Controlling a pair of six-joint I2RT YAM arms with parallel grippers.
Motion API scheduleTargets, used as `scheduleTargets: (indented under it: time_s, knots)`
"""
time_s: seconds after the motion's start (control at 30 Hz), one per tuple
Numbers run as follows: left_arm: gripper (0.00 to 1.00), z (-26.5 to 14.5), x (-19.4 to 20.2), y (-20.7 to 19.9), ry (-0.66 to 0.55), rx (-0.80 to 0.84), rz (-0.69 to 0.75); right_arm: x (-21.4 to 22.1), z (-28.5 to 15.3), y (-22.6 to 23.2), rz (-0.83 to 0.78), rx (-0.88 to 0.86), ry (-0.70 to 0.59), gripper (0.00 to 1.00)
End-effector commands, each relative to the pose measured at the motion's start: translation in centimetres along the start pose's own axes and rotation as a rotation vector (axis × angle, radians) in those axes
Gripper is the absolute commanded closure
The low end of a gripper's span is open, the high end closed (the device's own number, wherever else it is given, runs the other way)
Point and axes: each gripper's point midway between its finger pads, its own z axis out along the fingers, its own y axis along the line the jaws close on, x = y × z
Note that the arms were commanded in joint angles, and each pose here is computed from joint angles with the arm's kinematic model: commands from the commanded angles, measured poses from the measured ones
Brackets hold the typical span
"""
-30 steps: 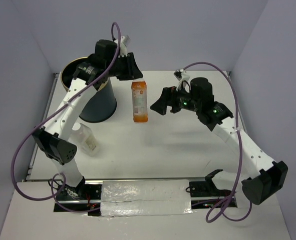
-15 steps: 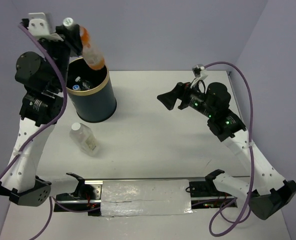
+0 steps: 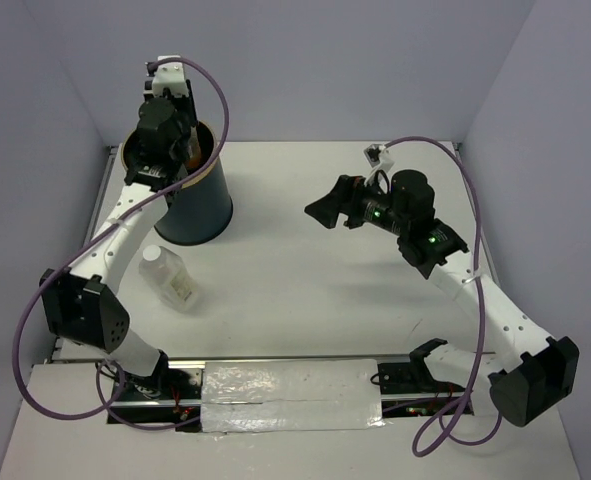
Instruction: Put the plastic bottles in the bin
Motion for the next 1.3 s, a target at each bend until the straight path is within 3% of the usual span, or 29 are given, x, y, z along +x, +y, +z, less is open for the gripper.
scheduleTargets:
  time_s: [0.0, 0.3, 0.33, 0.4, 0.43, 0.47, 0.5, 0.57, 0.6, 0.77, 0.87, 1.1, 1.27]
  knots:
    - [1.00, -0.2, -3.0, 1.6, -0.118, -0.050, -0.067, 0.3, 0.6, -0.2, 0.009, -0.023, -0.006, 0.00]
    - [0.96, -2.7, 5.8, 1.9, 0.058, -0.086, -0.184, 1.1, 1.2, -0.8, 0.021, -0.038, 0.009, 0.00]
    - [0.82, -2.9, 6.3, 2.0, 0.071, -0.087, -0.187, 1.3, 1.2, -0.9, 0.025, -0.042, 0.016, 0.00]
    - [0.33, -3.4, 7.4, 1.6, 0.146, -0.061, -0.157, 1.4, 1.3, -0.8, 0.024, -0.053, 0.025, 0.00]
    - [0.01, -3.3, 6.1, 1.4, 0.150, -0.041, -0.143, 1.4, 1.1, -0.5, 0.024, -0.064, 0.025, 0.00]
    - [0.01, -3.8, 7.5, 1.3, 0.240, -0.028, -0.086, 1.2, 1.0, -0.2, 0.021, -0.074, 0.018, 0.00]
    - [0.01, -3.5, 4.7, 1.5, 0.217, -0.027, -0.095, 1.2, 0.9, -0.2, 0.024, -0.077, 0.012, 0.00]
    - [0.01, -4.4, 4.1, 1.6, 0.284, -0.004, -0.056, 1.1, 0.6, 0.3, 0.020, -0.095, 0.004, 0.00]
    - [0.01, -4.4, 1.2, 1.7, 0.245, 0.002, -0.074, 1.2, 0.6, 0.3, 0.020, -0.099, 0.007, 0.00]
    - [0.01, -7.8, -3.7, 3.9, 0.233, -0.048, -0.175, 1.2, 0.4, 0.3, 0.019, -0.094, 0.000, 0.00]
    - [0.01, -11.1, -3.3, 5.4, 0.279, -0.091, -0.236, 1.3, 0.0, 0.2, 0.010, -0.088, -0.008, 0.00]
    - [0.02, -20.1, 5.5, 9.0, 0.510, -0.247, -0.303, 1.6, -0.7, 0.4, -0.005, -0.092, -0.004, 0.00]
    - [0.05, -24.1, 6.9, 9.5, 0.582, -0.236, -0.341, 2.0, -0.8, 1.0, 0.018, -0.123, 0.015, 0.00]
